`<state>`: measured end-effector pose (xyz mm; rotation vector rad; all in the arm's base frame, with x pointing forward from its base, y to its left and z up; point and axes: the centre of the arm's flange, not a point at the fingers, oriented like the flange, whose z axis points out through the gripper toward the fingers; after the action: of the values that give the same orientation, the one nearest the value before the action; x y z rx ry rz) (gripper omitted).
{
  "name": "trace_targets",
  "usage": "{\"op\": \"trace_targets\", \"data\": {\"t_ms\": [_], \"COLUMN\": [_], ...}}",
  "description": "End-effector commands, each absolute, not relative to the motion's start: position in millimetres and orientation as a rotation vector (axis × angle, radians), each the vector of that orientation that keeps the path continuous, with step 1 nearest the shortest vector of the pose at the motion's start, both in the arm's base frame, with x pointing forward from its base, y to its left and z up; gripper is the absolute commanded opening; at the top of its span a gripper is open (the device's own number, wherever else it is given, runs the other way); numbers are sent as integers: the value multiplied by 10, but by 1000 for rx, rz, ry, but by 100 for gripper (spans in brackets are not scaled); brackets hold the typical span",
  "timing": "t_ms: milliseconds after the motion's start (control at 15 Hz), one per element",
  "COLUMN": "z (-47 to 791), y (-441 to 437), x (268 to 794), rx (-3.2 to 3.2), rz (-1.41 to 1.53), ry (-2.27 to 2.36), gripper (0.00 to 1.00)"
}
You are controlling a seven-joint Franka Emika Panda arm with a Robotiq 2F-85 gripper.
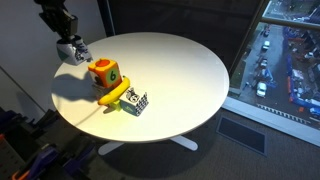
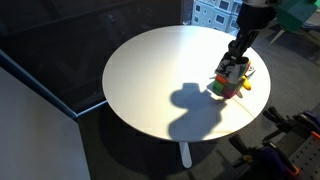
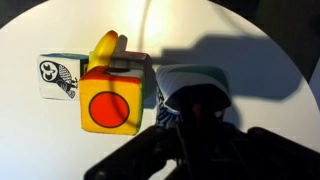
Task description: Remove the block with a number from the stack and place it on the table
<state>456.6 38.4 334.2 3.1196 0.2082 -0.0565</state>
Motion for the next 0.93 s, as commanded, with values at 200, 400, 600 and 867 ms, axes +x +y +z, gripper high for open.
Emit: {"op": "trace_targets", "data": {"t_ms": [200,400,600,867], "z": [3333,3334,3333,3299], "y": [384,384,390,495], "x": [4566,4566,4567,4608], "rx": [3120,3120,3120,3119], "rz": [-59,-59,-58,-51], "ry": [208,208,206,226], "gripper": [18,18,6,6]}}
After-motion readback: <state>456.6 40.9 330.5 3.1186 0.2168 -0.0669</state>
